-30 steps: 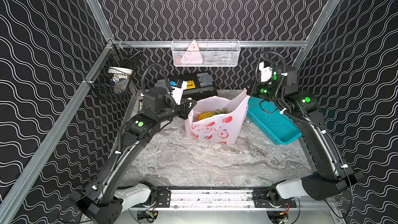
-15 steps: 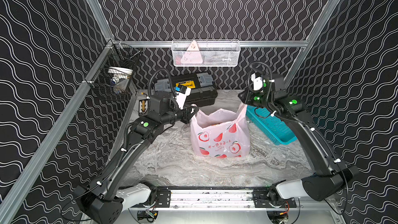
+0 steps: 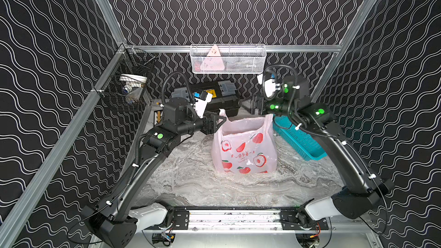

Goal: Place the pineapple into a plastic bag & tie a knot
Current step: Adjust the plastic bag at the center of the board, then cross the plastic bag at the center of the board.

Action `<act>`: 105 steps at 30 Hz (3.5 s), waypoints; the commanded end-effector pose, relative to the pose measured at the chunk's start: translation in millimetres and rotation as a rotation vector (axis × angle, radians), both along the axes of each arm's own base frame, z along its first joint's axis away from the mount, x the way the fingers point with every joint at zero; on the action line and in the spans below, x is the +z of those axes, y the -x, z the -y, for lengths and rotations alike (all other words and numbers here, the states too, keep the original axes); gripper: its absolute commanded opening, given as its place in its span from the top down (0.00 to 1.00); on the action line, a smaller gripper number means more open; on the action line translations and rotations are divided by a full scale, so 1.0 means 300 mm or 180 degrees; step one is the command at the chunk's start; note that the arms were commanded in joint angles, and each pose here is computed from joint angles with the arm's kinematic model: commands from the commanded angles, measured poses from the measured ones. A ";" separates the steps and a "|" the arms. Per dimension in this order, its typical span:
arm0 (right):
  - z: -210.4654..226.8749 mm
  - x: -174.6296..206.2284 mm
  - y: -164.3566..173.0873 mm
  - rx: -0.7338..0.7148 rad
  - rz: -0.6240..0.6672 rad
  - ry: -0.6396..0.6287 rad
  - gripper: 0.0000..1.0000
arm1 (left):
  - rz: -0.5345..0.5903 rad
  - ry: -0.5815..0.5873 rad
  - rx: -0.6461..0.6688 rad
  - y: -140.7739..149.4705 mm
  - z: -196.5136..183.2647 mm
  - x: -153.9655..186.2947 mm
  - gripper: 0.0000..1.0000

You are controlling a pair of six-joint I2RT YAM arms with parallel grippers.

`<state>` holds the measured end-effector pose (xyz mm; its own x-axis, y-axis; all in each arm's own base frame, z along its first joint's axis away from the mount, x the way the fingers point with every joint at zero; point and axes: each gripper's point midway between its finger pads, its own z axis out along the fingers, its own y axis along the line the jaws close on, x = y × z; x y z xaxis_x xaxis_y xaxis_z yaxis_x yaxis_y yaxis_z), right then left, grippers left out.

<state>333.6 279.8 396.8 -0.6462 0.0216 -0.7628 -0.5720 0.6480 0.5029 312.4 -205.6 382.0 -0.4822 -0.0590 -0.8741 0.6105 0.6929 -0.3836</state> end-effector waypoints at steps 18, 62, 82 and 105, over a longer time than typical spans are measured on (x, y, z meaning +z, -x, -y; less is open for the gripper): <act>-0.271 -0.092 -0.078 0.0620 0.0038 0.0078 0.07 | -0.0092 0.0086 0.0829 -0.061 -0.291 -0.049 0.27; -0.226 0.109 -0.047 0.0476 0.0451 -0.0013 1.00 | 0.0408 0.0674 -0.0970 -0.100 0.130 -0.083 0.01; 0.230 0.059 -0.304 -0.1176 0.0321 0.0330 0.21 | 0.0087 0.0901 -0.1058 -0.127 0.215 -0.148 1.00; 0.305 -0.211 -0.452 -0.0612 0.0094 0.0535 0.00 | -0.0052 0.0858 -0.1223 -0.129 0.238 -0.155 1.00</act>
